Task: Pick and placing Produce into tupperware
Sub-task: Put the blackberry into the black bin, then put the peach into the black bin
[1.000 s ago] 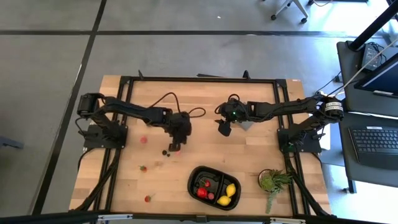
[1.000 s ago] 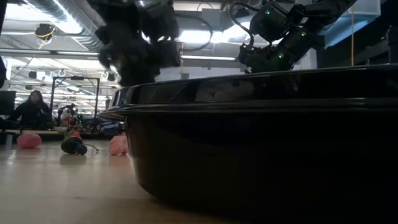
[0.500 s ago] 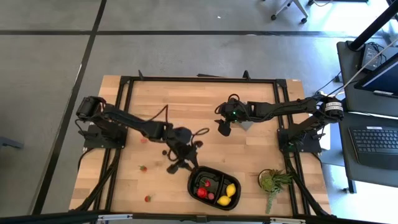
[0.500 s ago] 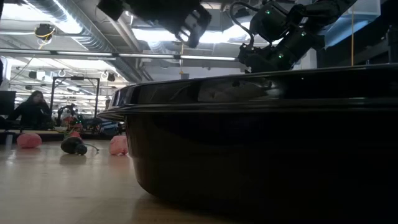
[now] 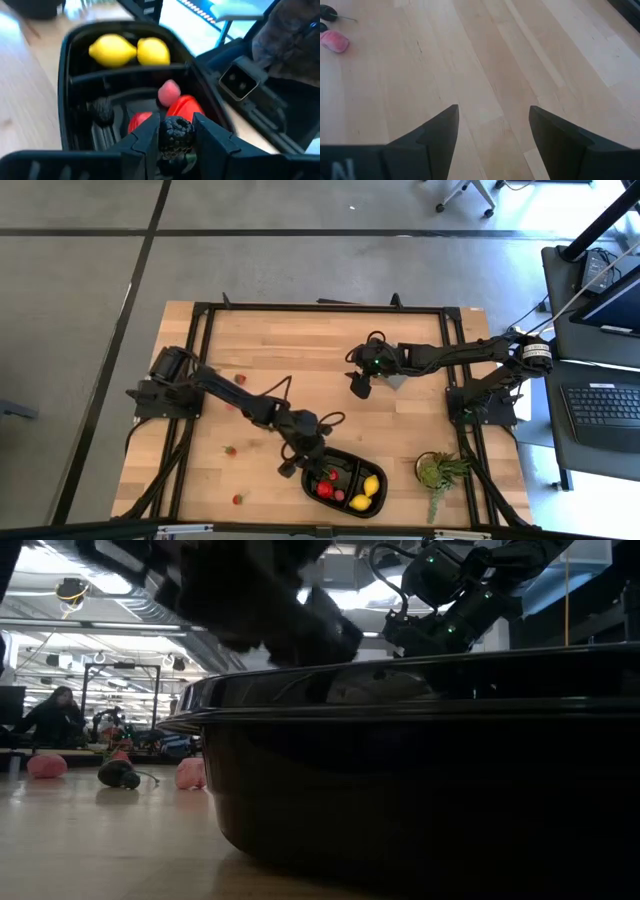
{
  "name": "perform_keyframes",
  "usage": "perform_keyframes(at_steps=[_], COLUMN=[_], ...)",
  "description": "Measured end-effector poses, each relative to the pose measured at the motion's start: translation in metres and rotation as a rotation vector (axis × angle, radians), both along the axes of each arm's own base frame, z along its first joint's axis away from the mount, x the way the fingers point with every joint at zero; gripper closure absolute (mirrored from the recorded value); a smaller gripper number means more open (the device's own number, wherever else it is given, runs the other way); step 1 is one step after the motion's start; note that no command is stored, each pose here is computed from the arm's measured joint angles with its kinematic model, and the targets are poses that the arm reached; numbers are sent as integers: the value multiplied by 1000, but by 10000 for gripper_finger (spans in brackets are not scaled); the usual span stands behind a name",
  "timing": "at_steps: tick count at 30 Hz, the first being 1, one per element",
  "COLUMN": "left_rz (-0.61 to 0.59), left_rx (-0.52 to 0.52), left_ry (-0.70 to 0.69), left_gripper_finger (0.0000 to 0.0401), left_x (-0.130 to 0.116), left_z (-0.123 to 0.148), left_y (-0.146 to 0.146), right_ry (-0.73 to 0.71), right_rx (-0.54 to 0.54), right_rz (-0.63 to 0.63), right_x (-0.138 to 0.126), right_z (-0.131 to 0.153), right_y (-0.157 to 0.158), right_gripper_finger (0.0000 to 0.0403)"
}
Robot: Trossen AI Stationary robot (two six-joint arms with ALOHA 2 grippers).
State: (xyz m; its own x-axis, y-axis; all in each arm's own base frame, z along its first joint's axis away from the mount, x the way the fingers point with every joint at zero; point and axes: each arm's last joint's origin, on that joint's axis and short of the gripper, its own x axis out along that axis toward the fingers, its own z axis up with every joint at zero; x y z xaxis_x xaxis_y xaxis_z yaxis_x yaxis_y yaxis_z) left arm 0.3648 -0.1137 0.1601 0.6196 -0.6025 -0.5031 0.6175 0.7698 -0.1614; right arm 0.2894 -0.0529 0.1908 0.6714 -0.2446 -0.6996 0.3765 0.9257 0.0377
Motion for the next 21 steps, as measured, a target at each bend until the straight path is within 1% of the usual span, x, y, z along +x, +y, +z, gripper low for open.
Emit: perform_keyframes(at_steps=[5,8,13,17,21], left_rz=[9,22,39,74,175], left_rx=[-5,-22,-18,15,102], left_ry=[29,46,73,118,181], left_gripper_finger=[269,262,254,247,243], left_x=[1,0,-1,-11,-31], left_z=[-6,-6,-5,14,40], left_y=[0,0,4,13,29], right_ry=[0,0,1,1,2], right_rx=[0,0,-1,-2,-4], right_rz=[2,2,3,3,6], right_x=[0,0,0,0,0], right_z=[0,0,0,0,0], right_y=[0,0,0,0,0], right_gripper_finger=[159,159,159,160,160])
